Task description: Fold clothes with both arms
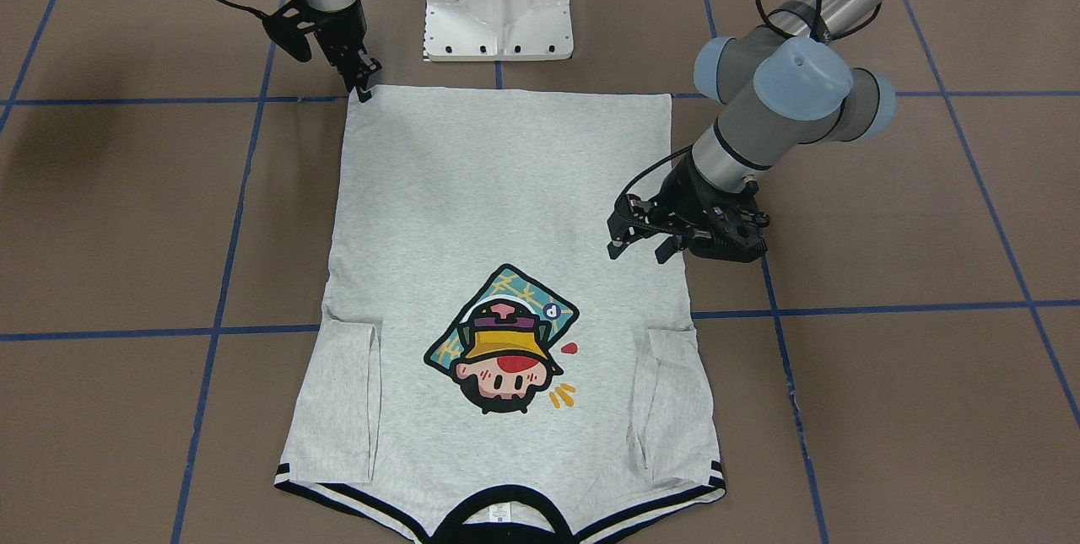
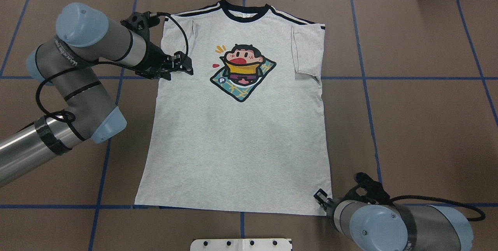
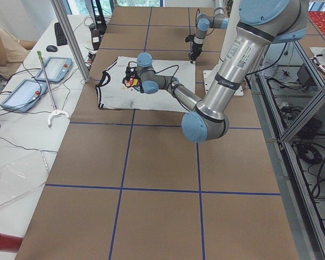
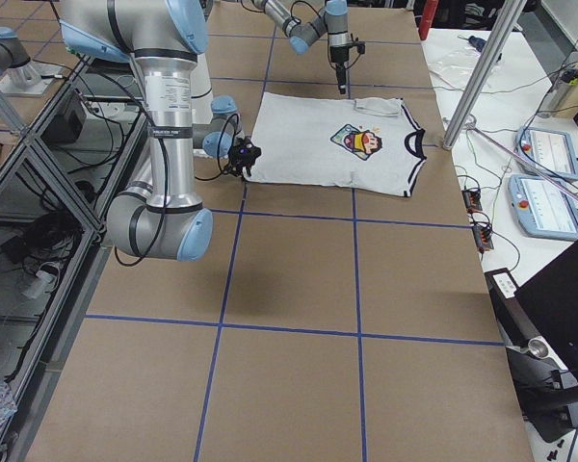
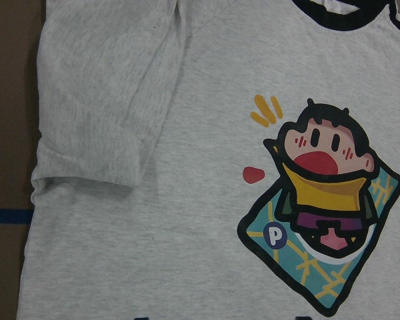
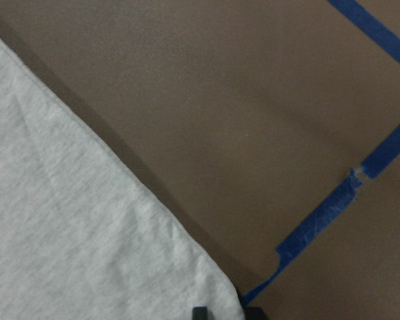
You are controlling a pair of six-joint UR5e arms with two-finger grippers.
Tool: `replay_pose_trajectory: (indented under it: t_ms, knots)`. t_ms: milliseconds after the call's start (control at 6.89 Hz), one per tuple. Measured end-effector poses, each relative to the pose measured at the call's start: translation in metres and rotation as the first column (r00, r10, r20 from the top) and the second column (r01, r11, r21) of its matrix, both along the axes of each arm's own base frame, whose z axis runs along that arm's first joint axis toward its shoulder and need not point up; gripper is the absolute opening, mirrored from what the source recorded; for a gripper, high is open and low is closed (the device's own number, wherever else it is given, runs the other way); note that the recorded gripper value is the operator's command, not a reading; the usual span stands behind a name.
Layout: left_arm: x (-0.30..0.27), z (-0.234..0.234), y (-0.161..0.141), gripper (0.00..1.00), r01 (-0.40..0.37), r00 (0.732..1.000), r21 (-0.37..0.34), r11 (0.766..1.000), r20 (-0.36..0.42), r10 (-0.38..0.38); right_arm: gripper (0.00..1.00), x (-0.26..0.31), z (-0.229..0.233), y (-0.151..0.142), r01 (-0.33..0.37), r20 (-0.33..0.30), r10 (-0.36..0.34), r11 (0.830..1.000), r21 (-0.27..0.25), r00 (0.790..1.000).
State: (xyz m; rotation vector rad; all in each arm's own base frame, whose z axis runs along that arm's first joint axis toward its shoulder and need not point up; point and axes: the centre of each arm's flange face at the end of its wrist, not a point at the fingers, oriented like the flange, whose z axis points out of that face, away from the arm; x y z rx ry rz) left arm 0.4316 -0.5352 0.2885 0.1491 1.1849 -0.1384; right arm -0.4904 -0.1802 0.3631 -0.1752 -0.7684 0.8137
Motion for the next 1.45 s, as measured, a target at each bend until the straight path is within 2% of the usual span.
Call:
replay_pose_trajectory:
  t_ms: [435,581,726,1016,1161,1452]
  knots:
    - [-0.011,0.006,0.01,0.8,0.006,1.0,0.0,1.0,0.001,-0.006,0.0,0.006,-0.013,0.003,0.002,0.027,-0.002,1.0,-0.001,1.0]
    - [-0.033,0.02,0.031,0.97,0.021,1.0,0.005,1.0,0.005,-0.021,0.0,0.01,-0.018,0.003,0.002,0.038,-0.002,1.0,-0.001,0.999]
    - [-0.054,0.036,0.06,1.0,0.043,0.999,-0.001,0.999,0.013,-0.043,0.0,0.013,-0.021,0.003,0.002,0.044,-0.002,1.0,0.0,0.999]
    - [-0.063,0.063,0.12,1.0,0.076,0.996,-0.053,0.996,0.045,-0.074,0.0,0.019,-0.019,0.003,0.003,0.04,-0.002,1.0,0.0,0.999]
    - [-0.055,0.069,0.146,1.0,0.057,0.997,-0.085,0.995,0.061,-0.052,0.0,0.02,-0.019,0.003,0.002,0.041,-0.002,1.0,-0.001,0.999]
    - [-0.044,0.075,0.208,1.0,0.035,0.997,-0.198,0.98,0.07,-0.022,0.0,0.019,-0.019,0.004,0.005,0.035,-0.005,1.0,-0.004,0.999]
